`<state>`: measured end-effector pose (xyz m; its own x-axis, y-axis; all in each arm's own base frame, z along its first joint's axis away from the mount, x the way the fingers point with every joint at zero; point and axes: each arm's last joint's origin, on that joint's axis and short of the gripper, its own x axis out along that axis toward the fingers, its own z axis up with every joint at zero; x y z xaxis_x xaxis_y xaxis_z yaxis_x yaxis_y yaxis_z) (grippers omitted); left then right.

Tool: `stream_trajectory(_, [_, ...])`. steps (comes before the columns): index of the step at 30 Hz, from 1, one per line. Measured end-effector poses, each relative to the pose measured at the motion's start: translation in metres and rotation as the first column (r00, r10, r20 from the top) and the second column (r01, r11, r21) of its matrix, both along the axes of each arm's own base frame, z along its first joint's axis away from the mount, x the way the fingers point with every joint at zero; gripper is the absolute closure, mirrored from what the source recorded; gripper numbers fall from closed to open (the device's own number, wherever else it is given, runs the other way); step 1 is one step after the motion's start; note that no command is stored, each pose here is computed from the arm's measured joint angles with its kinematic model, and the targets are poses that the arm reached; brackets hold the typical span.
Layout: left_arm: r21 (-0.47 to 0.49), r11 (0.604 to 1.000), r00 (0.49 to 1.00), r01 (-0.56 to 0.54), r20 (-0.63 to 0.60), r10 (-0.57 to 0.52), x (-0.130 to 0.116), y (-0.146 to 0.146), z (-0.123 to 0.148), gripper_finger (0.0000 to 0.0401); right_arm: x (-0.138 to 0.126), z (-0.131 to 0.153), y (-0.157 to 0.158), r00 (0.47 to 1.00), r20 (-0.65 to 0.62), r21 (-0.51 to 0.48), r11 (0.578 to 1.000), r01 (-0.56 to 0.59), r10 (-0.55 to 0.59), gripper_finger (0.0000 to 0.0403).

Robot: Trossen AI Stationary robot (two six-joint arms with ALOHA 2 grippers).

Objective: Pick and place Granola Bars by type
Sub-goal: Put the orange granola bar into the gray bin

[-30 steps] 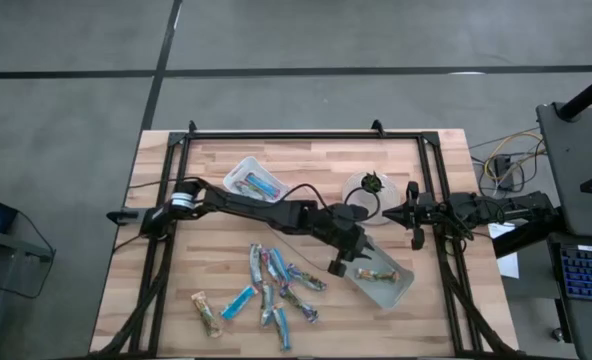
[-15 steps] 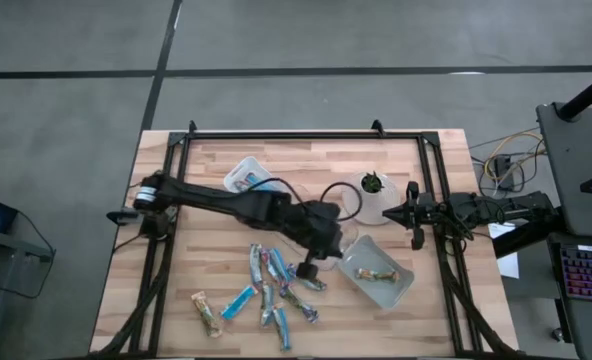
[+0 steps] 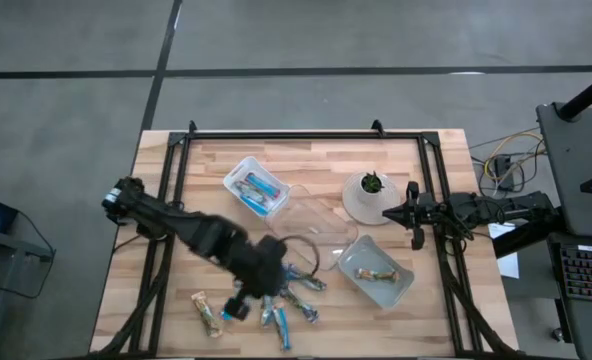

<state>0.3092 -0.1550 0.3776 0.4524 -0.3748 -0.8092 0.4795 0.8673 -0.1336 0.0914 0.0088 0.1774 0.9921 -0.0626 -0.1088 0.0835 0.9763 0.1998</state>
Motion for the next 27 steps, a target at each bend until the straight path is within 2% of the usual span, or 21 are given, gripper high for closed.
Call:
stream_trajectory(7, [0.079,0.988,0.979,0.129,-0.170,-0.114,-0.042,-0.023,-0.002,0.0401,0.000,0.000,0.000,1.000,0.000,0.000,1.000,0.000,0.000,0.0390])
stream_trajectory(12, [0.131,0.968,0.949,0.216,-0.263,-0.176,-0.061,-0.032,-0.007,0.0401,0.000,0.000,0.000,1.000,0.000,0.000,1.000,-0.001,0.001,0.0390])
stream_trajectory(19, [0.135,0.956,0.942,0.259,-0.253,-0.219,-0.075,-0.040,-0.003,0.0401,0.000,0.000,0.000,1.000,0.000,0.000,1.000,-0.001,0.001,0.0390])
stream_trajectory(27, [0.117,0.936,0.932,0.331,-0.198,-0.305,-0.112,-0.033,-0.005,0.0401,0.000,0.000,0.000,1.000,0.000,0.000,1.000,-0.001,0.001,0.0390])
